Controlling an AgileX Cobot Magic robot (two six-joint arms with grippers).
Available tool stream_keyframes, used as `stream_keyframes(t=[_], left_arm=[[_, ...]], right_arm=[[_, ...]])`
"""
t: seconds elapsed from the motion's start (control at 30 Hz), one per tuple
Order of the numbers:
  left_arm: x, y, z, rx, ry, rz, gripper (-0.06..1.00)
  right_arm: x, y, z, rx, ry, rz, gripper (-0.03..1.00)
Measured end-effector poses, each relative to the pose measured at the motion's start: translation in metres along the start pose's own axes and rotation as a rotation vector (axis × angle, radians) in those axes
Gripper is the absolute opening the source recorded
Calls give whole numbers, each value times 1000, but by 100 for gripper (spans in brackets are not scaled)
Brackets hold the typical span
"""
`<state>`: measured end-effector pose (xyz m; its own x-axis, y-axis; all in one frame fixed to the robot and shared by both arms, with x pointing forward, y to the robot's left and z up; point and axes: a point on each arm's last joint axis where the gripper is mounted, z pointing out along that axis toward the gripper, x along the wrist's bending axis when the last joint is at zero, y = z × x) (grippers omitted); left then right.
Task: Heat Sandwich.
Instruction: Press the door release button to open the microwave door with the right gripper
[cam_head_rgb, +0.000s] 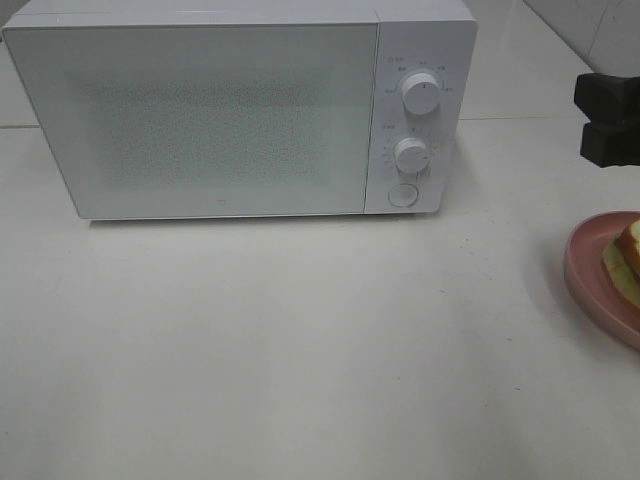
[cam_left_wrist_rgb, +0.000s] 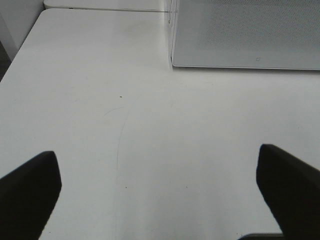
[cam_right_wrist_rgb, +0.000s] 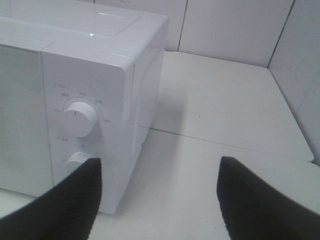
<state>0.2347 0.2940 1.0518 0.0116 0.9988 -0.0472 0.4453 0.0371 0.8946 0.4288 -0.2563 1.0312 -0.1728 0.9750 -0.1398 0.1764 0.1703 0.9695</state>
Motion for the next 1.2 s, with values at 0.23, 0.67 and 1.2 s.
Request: stream_keyframes(t=[0.23,0.67,1.2], left_arm=[[0,0,0,0,0,0,99],[0,0,0,0,0,0,99],[0,0,0,0,0,0,99]], right_arm=[[2,-16,26,26,-37,155,60],[34,-51,69,14,208,411,19],[51,-114,97,177,236,796,1]])
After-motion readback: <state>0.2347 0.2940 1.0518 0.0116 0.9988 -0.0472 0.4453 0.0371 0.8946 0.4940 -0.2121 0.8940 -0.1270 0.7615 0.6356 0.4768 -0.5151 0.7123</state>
